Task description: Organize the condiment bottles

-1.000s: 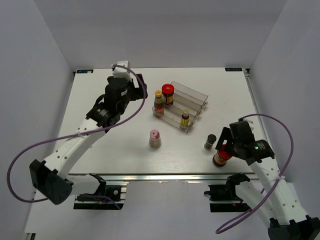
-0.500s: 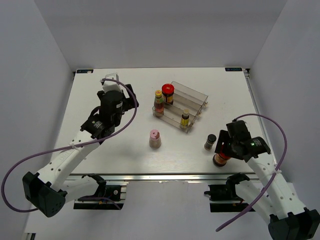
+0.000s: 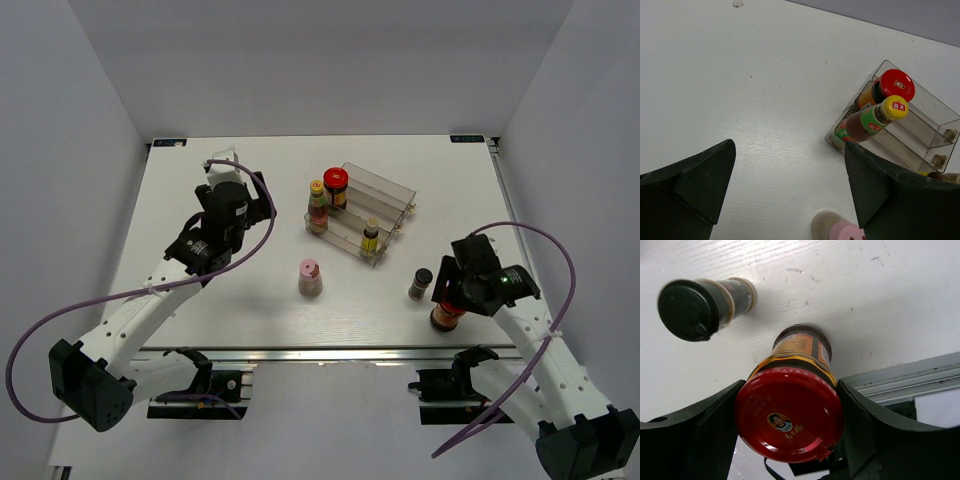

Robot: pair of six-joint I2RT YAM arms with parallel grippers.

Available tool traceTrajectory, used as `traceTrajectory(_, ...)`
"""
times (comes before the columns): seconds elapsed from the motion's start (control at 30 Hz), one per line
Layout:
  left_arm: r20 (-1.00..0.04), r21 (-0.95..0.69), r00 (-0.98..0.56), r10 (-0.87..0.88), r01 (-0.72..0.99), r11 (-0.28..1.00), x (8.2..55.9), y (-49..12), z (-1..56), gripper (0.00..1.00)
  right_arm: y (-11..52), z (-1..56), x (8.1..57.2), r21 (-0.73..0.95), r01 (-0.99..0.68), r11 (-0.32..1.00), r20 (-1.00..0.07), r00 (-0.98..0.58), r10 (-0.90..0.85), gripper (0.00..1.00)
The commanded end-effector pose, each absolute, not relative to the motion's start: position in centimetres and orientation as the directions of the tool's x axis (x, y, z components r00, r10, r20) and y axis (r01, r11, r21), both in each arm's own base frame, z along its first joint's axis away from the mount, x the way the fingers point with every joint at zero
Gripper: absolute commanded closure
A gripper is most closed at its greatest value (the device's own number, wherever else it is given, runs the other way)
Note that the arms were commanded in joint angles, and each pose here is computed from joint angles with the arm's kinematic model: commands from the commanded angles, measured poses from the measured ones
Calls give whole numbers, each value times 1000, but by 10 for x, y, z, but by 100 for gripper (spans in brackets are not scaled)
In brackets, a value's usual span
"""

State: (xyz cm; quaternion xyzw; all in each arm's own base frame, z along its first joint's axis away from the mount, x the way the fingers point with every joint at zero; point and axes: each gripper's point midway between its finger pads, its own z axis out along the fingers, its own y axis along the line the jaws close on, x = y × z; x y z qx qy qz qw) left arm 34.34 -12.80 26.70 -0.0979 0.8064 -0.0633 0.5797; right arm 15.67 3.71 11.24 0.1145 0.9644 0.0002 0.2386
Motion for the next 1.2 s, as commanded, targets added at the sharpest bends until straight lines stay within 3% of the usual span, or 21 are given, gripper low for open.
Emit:
traceTrajectory(0.0, -926, -224, -290, -242, -92, 970, 340, -122, 271, 2, 37, 160, 193, 80, 227, 971, -601, -766, 229, 86)
traceTrajectory(0.37, -926, -227, -290, -243, -89, 970, 339, -119, 270, 2, 42, 212, 262, 56, 226, 973, -713, -673, 197, 88)
traceTrajectory(0.63, -922, -205, -311, -232, -116, 972, 347, -113, 259, 2, 86, 269, 334, 167, 49, 985, -795, -584, 164, 90)
traceTrajectory(0.87, -919, -191, -321, -228, -142, 971, 352, -105, 254, 2, 125, 291, 390, 213, -84, 973, -813, -567, 129, 92)
traceTrajectory(1.17, -921, -180, -318, -224, -161, 970, 353, -96, 253, 2, 166, 271, 430, 274, -212, 938, -773, -629, 84, 93)
